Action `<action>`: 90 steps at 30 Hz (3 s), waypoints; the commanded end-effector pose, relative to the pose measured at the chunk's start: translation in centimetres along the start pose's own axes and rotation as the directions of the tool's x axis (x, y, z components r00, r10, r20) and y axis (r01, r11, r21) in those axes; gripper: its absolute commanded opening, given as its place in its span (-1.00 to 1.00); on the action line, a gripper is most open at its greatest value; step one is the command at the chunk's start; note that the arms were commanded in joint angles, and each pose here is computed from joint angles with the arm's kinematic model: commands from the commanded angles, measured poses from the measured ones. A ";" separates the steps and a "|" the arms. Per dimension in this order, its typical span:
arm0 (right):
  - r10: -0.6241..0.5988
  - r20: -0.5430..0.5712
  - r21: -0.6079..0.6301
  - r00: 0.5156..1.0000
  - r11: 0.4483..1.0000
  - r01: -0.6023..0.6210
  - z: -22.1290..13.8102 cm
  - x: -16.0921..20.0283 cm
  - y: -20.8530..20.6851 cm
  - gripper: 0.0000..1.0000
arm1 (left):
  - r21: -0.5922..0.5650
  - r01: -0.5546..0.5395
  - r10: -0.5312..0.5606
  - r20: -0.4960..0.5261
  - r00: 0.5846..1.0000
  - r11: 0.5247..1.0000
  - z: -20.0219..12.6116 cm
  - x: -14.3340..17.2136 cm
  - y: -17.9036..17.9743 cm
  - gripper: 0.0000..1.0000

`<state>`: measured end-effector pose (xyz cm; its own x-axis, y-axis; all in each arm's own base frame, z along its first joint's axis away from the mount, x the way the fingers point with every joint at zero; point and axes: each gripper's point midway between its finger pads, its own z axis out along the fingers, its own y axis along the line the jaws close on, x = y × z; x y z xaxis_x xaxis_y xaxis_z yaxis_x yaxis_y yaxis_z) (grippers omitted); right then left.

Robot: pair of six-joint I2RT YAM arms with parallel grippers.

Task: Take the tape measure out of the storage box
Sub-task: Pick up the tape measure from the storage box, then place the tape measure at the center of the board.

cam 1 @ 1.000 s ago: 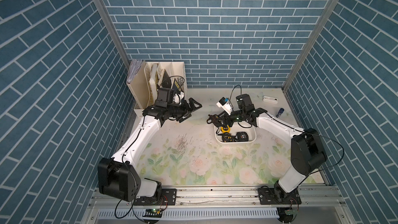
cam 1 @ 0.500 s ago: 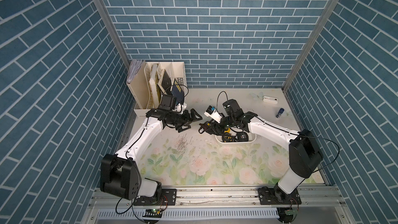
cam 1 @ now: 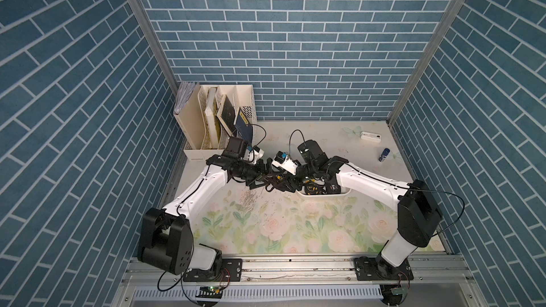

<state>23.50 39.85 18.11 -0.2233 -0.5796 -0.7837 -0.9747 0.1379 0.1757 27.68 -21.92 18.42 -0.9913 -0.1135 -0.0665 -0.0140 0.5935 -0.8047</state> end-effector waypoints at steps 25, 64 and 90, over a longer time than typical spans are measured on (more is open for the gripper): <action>-0.053 0.055 -0.049 0.997 0.997 0.055 -1.4 -2.7 2.9 -1.00 | 0.006 -0.052 0.052 -0.073 0.996 0.999 0.5 2.7 0.2 0.13; 0.008 0.041 0.123 0.999 0.992 -0.013 -4.1 -1.9 1.8 0.55 | -0.104 -0.039 0.047 0.080 0.996 0.994 0.6 -0.3 2.2 -1.00; 0.536 0.264 0.493 0.802 0.639 -0.590 -12.0 5.8 -11.0 0.84 | -0.289 -0.015 0.090 0.251 0.964 0.957 7.1 -11.7 9.2 -1.00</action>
<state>32.56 25.51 19.92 -0.6306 -0.2176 -0.7450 -0.5617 0.7903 0.2446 37.46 -20.25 6.19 -0.9465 -0.2560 -0.1966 -0.0978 0.8079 -0.5812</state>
